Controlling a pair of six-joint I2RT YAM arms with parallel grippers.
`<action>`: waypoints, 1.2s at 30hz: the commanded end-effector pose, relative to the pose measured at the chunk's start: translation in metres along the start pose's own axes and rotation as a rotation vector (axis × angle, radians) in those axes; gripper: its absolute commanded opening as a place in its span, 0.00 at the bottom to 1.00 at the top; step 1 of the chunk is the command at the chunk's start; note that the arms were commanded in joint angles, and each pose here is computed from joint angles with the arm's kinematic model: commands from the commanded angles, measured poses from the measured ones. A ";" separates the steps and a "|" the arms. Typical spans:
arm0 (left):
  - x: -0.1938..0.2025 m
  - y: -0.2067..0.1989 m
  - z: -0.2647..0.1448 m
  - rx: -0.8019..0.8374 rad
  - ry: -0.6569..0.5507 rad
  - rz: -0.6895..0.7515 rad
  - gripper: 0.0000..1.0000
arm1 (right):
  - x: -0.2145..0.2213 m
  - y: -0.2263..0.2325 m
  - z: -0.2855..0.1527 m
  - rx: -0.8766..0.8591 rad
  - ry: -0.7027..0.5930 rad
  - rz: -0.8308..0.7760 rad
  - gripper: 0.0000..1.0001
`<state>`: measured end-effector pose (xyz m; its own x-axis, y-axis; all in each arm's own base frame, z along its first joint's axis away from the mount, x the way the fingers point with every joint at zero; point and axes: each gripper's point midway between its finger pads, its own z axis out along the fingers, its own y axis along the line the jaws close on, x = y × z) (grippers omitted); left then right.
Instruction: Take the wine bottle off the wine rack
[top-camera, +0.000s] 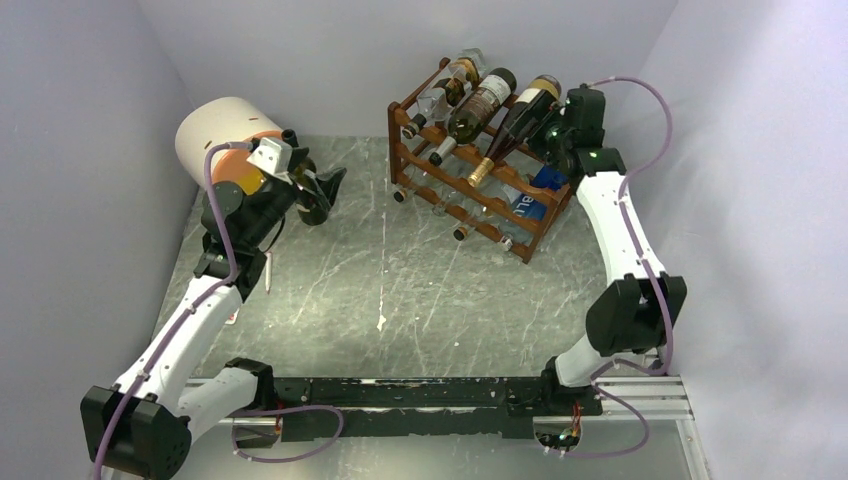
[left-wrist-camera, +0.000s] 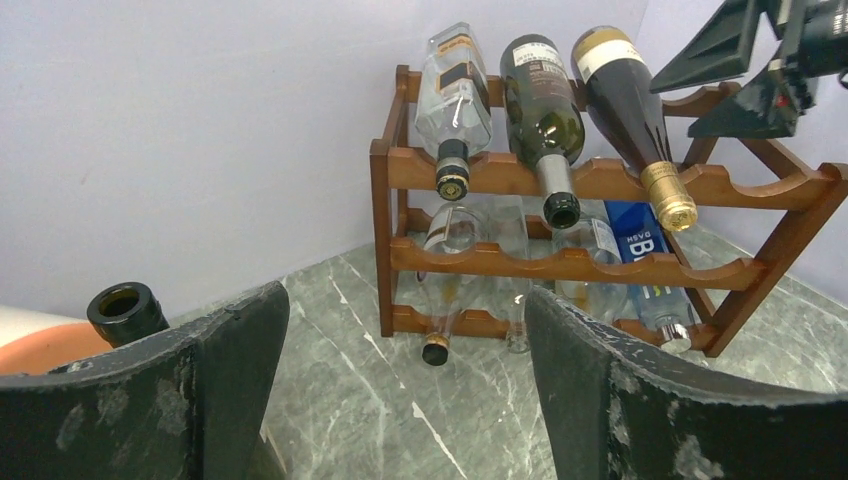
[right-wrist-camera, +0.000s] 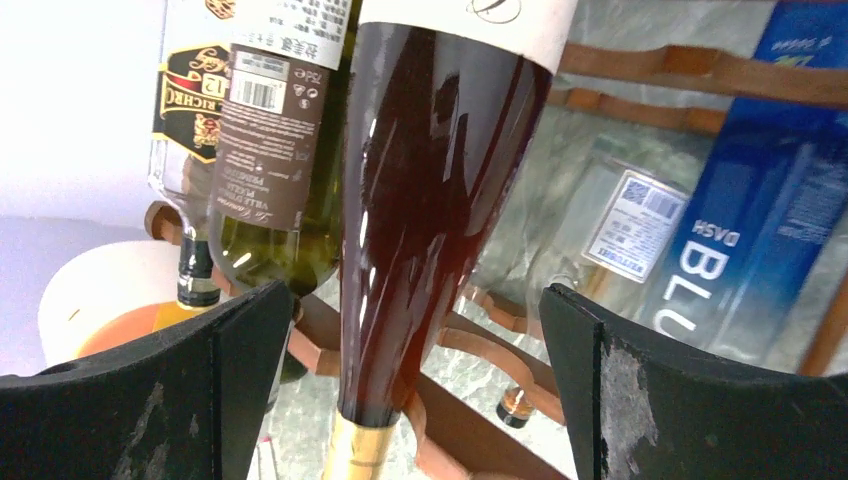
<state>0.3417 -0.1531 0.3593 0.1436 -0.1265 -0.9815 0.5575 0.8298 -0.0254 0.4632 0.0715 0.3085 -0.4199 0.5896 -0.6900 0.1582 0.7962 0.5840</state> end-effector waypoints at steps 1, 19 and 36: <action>-0.002 -0.003 0.003 0.021 -0.018 0.027 0.91 | -0.007 0.019 0.015 -0.100 -0.015 0.064 1.00; 0.003 -0.006 0.006 0.040 -0.009 0.001 0.90 | 0.017 0.003 0.066 -0.109 -0.006 0.241 0.90; 0.006 -0.011 0.007 0.048 -0.004 0.013 0.90 | 0.003 0.018 0.054 -0.270 -0.132 0.350 0.55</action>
<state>0.3457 -0.1615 0.3499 0.1201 -0.1192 -0.9856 0.5739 0.8184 -0.0291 0.5157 0.1015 0.2608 -0.3469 0.8117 -0.4699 0.1155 0.5342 0.8374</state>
